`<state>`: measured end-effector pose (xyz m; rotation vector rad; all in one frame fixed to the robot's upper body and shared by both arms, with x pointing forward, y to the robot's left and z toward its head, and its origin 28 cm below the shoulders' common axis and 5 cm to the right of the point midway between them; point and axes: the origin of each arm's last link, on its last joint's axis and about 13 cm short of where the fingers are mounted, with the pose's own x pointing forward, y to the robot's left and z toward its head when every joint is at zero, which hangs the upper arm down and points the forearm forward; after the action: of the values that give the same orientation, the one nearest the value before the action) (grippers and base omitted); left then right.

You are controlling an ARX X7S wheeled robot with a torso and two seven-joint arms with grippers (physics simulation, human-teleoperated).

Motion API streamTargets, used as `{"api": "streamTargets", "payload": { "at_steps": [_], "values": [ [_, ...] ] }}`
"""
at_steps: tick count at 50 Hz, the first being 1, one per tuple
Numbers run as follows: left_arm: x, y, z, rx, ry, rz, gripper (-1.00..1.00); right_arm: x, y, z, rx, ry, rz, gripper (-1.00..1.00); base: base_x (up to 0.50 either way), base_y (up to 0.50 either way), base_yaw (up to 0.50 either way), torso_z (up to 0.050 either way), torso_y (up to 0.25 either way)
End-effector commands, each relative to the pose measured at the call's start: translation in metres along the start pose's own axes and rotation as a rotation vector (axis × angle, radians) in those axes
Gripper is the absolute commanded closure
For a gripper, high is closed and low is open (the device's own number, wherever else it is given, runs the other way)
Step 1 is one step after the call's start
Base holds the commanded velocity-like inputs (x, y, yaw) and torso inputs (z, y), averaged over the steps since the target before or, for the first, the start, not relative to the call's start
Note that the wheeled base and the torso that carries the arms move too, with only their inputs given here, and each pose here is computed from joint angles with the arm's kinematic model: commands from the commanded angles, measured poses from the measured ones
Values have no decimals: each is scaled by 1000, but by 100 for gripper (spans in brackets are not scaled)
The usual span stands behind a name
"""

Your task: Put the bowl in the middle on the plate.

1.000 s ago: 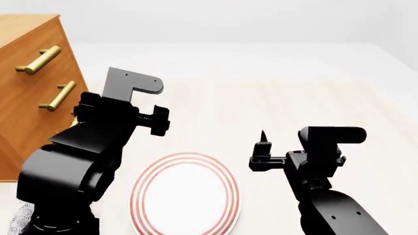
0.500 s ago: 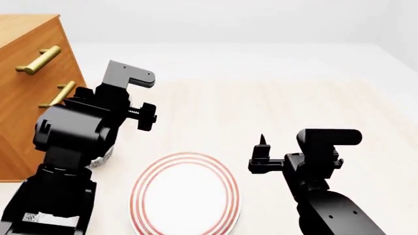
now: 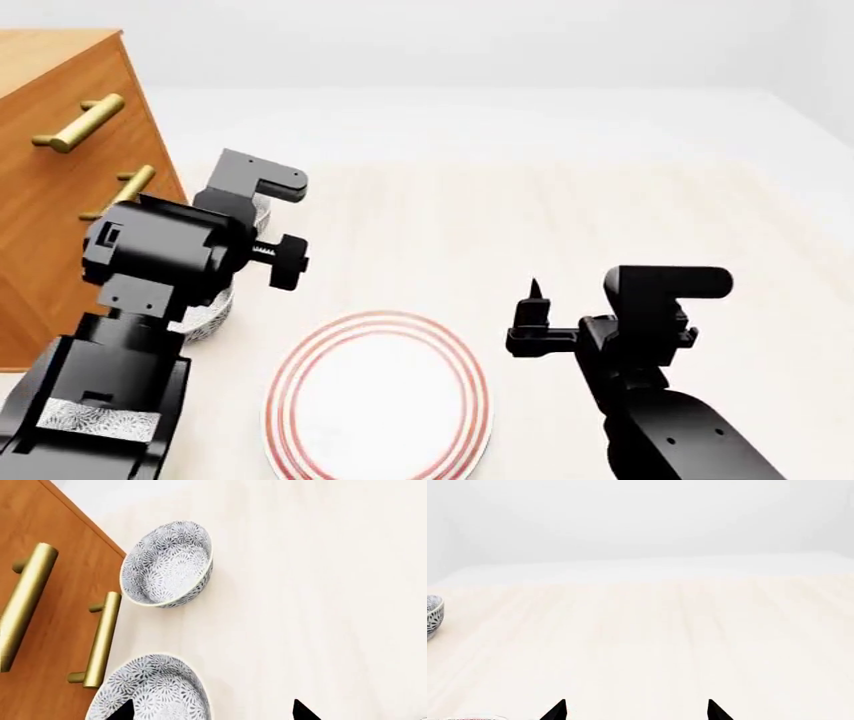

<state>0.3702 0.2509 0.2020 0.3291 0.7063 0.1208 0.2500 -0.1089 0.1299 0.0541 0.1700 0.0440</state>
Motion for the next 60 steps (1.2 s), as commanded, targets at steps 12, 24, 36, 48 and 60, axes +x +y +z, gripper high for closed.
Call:
{"api": "streamTargets", "payload": {
  "at_steps": [12,24,36,48,60],
  "values": [
    [26,-2,-10,-12,73,40,-100,2,0,-5,4,16,0,-100,0,0,0,0,0],
    [48,-7,-17,-16,118,45,-100,2,0,-5,7,17,1,-100,0,0,0,0,0],
    [55,-12,-32,-5,154,63,-100,1,1,-5,11,16,7,-100,0,0,0,0,0],
    [60,-17,-49,14,201,75,-100,1,0,-4,16,16,9,-100,0,0,0,0,0],
    [61,-16,-53,11,211,109,-100,2,0,-6,19,19,10,-100,0,0,0,0,0]
  ]
}}
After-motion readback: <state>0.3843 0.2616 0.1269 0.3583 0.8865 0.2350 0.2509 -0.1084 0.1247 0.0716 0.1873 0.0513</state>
